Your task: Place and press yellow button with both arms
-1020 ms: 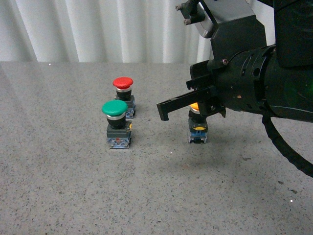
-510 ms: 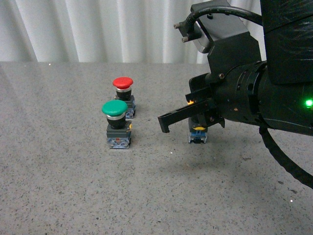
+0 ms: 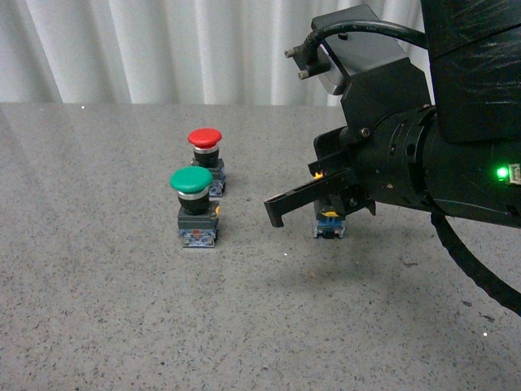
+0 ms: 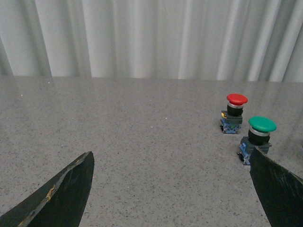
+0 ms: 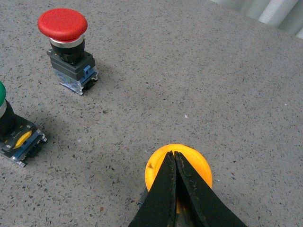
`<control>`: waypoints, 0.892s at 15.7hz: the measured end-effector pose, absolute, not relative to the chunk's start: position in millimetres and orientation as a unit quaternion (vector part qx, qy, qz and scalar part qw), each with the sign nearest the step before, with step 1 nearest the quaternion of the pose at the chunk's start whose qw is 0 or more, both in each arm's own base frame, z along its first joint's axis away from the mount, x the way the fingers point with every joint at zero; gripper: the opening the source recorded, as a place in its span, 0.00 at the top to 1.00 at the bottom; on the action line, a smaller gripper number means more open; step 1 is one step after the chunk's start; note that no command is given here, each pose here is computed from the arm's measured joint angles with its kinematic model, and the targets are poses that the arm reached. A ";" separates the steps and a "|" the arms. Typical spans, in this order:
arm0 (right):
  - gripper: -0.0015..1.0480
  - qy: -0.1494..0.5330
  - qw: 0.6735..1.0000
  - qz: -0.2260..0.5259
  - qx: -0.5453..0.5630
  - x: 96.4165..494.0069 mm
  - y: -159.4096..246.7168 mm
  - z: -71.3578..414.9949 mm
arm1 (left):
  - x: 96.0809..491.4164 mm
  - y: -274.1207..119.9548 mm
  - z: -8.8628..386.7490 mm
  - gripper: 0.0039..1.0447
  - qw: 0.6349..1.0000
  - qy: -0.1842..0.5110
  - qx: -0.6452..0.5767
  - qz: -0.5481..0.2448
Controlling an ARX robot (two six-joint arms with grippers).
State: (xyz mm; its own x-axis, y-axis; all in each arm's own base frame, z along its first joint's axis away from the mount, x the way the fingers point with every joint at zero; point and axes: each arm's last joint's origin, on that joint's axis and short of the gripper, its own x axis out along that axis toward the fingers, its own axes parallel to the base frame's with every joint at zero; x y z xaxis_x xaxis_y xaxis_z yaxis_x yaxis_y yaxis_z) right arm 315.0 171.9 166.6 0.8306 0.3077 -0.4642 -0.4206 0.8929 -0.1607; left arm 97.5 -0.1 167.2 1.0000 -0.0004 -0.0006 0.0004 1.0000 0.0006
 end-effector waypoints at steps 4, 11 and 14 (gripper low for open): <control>0.98 0.227 0.945 0.189 -0.139 316.7 172.5 164.4 | 97.5 -0.1 167.2 0.06 1.000 0.000 0.000 0.000; 0.98 0.163 0.959 0.212 -0.091 309.9 170.8 180.7 | 97.5 -0.1 167.2 0.06 1.000 0.000 0.000 0.000; 0.98 0.066 0.973 0.221 -0.028 300.6 171.0 221.3 | 97.5 -0.1 167.1 0.06 1.000 0.000 0.000 0.000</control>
